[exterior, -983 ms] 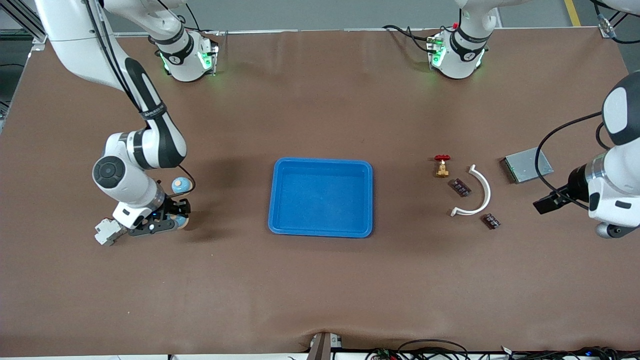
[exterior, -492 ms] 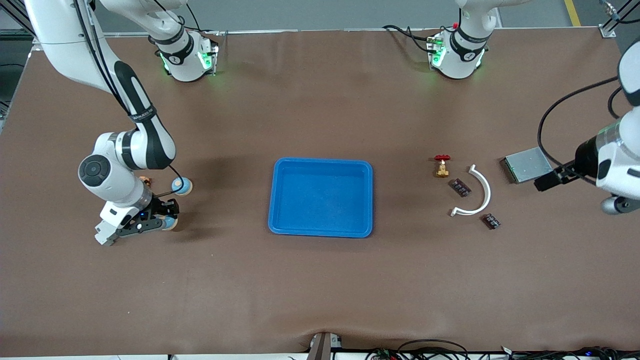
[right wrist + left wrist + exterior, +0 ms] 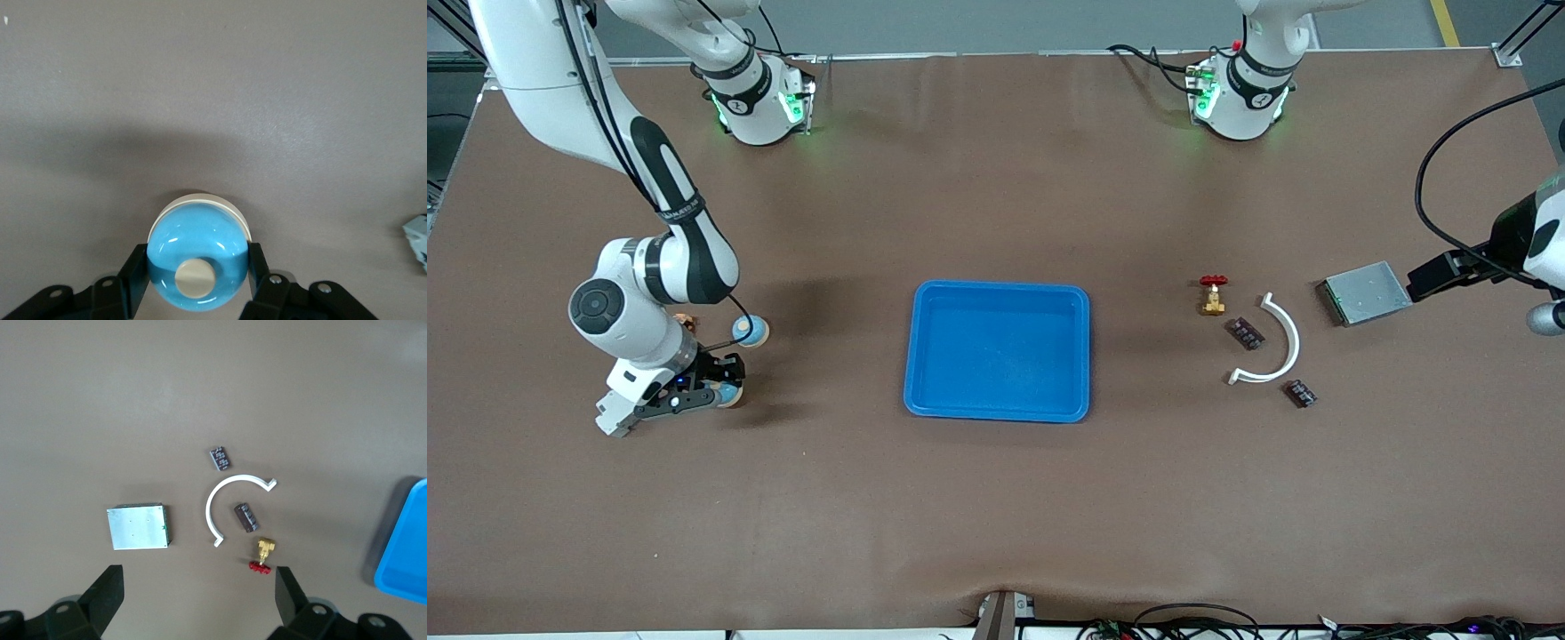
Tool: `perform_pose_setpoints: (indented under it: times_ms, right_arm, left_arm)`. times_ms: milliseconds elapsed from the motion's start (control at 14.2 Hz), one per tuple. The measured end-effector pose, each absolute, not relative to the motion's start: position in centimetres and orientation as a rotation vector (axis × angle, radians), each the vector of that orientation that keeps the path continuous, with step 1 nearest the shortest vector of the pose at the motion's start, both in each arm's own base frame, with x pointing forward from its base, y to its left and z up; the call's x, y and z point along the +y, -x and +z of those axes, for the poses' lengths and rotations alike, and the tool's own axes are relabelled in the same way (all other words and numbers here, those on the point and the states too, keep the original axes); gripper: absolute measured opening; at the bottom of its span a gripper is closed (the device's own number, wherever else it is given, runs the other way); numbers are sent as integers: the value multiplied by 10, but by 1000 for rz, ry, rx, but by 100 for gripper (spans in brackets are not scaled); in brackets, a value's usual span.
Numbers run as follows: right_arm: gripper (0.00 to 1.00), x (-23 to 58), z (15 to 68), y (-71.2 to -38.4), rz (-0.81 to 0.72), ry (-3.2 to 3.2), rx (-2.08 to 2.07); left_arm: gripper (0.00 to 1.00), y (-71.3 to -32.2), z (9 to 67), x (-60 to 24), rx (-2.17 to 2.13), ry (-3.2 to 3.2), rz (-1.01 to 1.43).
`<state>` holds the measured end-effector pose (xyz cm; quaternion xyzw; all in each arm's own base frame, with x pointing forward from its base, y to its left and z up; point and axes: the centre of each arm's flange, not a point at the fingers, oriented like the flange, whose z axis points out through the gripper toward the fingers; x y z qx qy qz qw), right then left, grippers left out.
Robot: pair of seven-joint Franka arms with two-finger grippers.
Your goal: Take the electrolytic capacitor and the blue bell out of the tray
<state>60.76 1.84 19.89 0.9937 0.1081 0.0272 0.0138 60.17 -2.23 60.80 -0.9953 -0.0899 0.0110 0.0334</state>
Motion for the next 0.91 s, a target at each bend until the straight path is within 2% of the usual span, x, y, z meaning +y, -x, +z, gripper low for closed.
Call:
perform_pose_setpoints:
  times_ms: [492,913]
  right_arm:
    - [63,29,187,-606,88,-3118,331]
    - [63,21,184,-606,89,-3119,312]
  left_arm:
    - [100,-594,622,-21,-252,3086,13]
    - [100,-568,657,-14,-127,3080,-47]
